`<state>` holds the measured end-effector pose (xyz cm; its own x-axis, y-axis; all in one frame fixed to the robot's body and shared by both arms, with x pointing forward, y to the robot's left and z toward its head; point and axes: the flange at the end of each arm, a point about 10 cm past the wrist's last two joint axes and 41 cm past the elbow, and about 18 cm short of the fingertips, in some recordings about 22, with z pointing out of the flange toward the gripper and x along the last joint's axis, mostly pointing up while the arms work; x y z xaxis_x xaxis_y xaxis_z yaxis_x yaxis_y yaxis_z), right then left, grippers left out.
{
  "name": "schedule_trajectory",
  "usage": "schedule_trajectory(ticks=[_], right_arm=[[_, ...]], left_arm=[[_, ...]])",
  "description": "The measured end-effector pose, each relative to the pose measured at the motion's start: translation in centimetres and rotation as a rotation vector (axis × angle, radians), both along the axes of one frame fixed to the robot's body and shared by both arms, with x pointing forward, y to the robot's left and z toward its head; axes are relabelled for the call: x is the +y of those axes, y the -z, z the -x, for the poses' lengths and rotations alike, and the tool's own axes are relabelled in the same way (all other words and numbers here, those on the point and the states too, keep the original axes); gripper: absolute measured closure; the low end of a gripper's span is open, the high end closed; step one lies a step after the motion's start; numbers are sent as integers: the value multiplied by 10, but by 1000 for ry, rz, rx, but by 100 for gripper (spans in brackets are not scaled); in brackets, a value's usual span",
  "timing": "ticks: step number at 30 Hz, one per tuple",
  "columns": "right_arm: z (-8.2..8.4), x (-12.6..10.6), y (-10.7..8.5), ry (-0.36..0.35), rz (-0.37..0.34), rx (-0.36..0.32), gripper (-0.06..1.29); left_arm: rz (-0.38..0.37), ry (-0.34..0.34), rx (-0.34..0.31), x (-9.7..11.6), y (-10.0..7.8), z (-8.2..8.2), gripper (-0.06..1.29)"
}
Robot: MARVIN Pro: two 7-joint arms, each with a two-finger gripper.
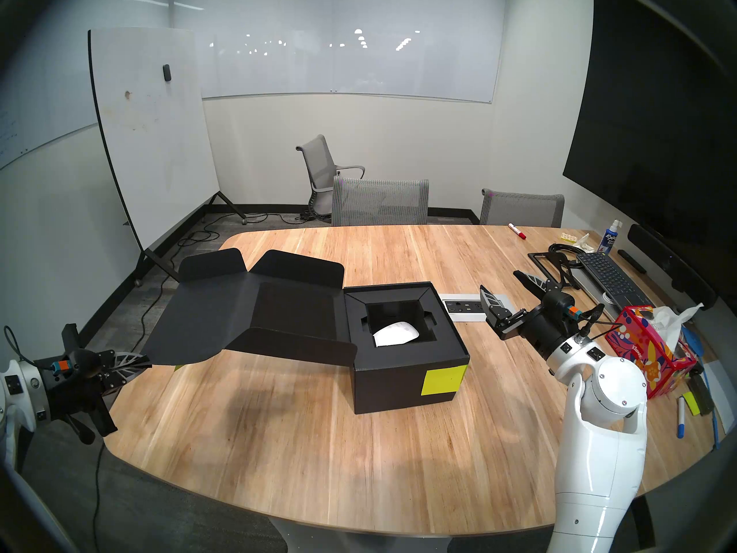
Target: Open the box and place the mouse inside
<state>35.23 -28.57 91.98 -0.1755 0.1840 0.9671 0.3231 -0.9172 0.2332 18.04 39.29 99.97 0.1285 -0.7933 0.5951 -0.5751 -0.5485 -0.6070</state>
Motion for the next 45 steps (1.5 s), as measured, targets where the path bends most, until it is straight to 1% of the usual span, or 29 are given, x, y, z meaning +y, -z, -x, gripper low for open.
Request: schedule_trajectory(ticks=[6, 12, 22, 30, 32, 37, 45], right_arm=[[0, 0, 0, 0, 0, 0, 3], [0, 0, 0, 0, 0, 0, 3], [0, 0, 0, 0, 0, 0, 3], [0, 0, 0, 0, 0, 0, 3], [0, 0, 0, 0, 0, 0, 3], [0, 0, 0, 0, 0, 0, 3], [0, 0, 0, 0, 0, 0, 3]], left_arm=[[-1, -16, -13, 8, -9, 2, 124], [9, -48, -16, 22, -9, 6, 124], [0, -55, -40, 30, -21, 11, 124], [-5, -85, -67, 43, -32, 14, 124], [-6, -91, -77, 45, -35, 13, 124], [-14, -102, -113, 48, -52, 10, 124], [-8, -99, -150, 50, -70, 3, 124]])
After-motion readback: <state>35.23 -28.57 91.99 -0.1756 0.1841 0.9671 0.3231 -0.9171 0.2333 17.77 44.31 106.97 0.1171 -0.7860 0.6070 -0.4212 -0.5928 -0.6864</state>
